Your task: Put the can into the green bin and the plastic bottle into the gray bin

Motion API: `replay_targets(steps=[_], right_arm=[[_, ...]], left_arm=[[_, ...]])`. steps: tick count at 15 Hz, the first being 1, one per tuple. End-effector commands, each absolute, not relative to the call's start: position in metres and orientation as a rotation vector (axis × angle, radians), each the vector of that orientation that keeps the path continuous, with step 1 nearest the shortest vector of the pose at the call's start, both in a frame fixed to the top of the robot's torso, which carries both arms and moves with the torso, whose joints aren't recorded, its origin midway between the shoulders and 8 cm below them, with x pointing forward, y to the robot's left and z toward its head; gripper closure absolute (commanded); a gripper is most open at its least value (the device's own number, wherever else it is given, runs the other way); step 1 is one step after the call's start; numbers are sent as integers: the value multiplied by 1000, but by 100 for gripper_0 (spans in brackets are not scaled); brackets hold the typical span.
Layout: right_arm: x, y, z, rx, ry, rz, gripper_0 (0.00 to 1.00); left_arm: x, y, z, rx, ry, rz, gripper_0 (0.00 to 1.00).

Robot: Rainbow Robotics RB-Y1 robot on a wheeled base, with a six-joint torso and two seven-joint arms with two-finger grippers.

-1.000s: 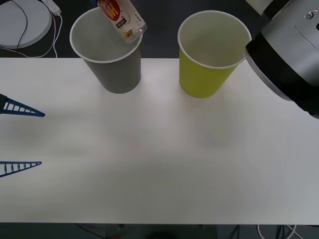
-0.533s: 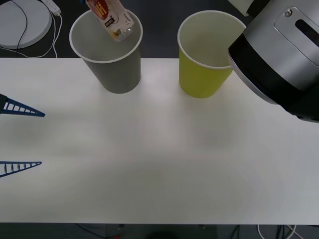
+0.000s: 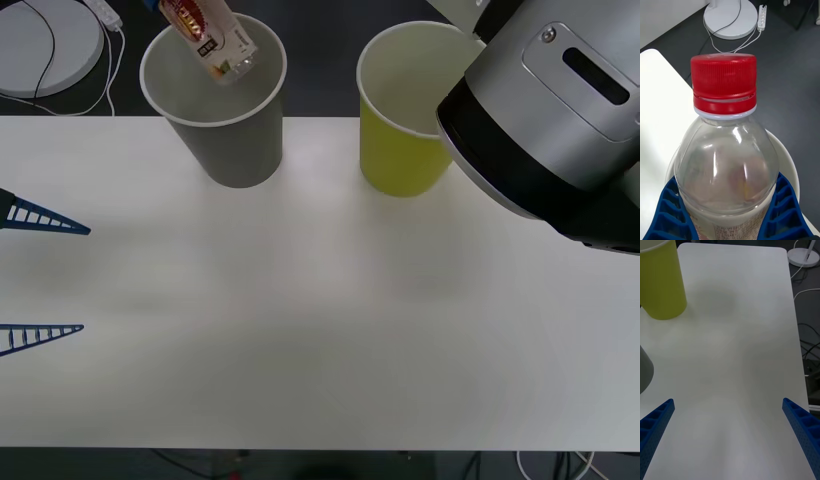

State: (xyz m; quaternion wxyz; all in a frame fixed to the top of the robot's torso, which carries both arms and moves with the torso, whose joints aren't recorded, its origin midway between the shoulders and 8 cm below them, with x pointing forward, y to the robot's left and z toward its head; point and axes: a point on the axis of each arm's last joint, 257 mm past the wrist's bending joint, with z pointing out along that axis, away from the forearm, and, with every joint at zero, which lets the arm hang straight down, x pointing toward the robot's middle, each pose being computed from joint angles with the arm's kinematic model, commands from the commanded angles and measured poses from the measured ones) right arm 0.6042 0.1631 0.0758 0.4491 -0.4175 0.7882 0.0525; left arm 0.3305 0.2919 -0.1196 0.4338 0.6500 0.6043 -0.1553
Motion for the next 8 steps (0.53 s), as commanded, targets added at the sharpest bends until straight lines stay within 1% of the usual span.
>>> replay_targets(steps=[1,2,3,4,5,8], right_arm=[[604,164,76,-1034,1946,130,100],[604,164,76,-1035,1946,130,100],[605,163,76,-1032,1945,126,84],[606,163,76,-1034,1940,116,34],[607,163,77,-1034,1935,111,0],[608,162,78,-1030,1933,110,0]], left_arm=[[330,292,-120,1619,1505,-387,0],[330,292,-120,1619,1505,-387,0],[330,292,-120,1619,1505,-387,0],[330,292,-120,1619,1505,-387,0],[330,292,-120,1619,1505,-387,0],[330,292,-120,1619,1505,-387,0]])
